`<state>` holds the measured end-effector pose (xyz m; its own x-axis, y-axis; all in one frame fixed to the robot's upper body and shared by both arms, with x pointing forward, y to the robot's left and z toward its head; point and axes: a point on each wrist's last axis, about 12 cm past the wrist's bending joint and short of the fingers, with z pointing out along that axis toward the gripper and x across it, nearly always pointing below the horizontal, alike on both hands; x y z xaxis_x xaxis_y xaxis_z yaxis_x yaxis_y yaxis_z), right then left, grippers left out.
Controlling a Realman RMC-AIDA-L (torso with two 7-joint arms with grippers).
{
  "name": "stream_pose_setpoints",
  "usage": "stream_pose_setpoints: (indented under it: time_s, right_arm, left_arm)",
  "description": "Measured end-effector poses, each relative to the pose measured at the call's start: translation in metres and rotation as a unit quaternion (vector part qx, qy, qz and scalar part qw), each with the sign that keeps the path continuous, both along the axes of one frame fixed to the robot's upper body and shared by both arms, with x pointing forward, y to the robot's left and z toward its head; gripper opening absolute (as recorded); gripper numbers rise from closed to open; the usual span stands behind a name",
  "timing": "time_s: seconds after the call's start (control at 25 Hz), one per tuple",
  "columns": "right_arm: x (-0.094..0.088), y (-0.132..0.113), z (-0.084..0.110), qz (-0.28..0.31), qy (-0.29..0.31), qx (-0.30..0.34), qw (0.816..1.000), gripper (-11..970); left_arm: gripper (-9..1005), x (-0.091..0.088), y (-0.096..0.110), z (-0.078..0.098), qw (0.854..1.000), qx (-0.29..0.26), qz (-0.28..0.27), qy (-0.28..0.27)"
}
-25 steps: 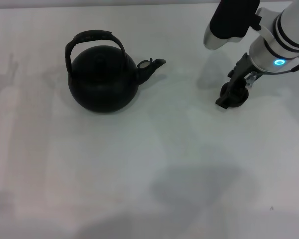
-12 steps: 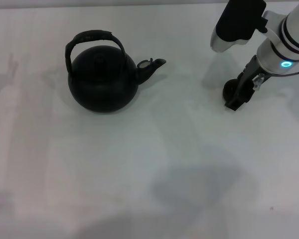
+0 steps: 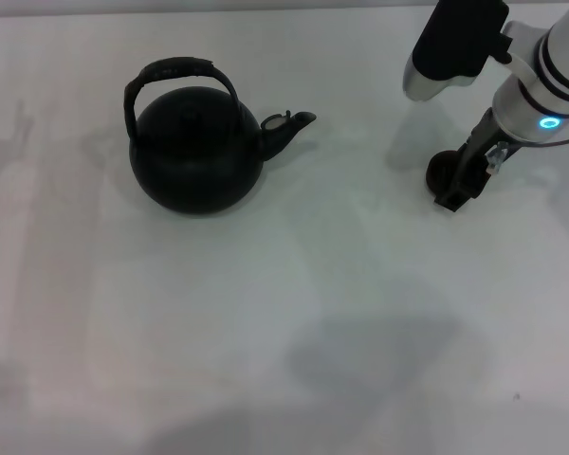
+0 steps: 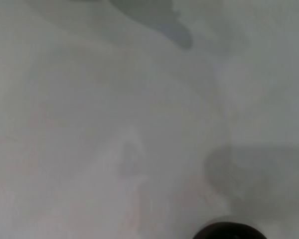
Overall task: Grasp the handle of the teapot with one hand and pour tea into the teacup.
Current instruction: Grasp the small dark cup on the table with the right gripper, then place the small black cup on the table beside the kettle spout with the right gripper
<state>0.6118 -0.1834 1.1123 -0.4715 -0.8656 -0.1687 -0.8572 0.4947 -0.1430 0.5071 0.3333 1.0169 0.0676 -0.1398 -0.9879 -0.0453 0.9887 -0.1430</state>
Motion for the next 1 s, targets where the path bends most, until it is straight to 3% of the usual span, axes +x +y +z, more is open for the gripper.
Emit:
stream_pose_setpoints:
  time_s: [0.44, 0.76, 1.0]
  right_arm:
    - [0.001, 0.008, 0.02, -0.003, 0.007, 0.046, 0.999, 733]
    - [-0.004, 0.044, 0.028, 0.041, 0.021, 0.082, 0.996, 734]
    - [-0.013, 0.068, 0.023, 0.07, 0.02, 0.065, 0.995, 734]
  left_arm:
    - [875, 0.0, -0.001, 0.0, 1.0, -0.001, 0.0, -0.001]
    - [875, 0.0, -0.001, 0.0, 1.0, -0.001, 0.0, -0.001]
    - [876, 0.001, -0.001, 0.0, 1.0, -0.001, 0.0, -0.002]
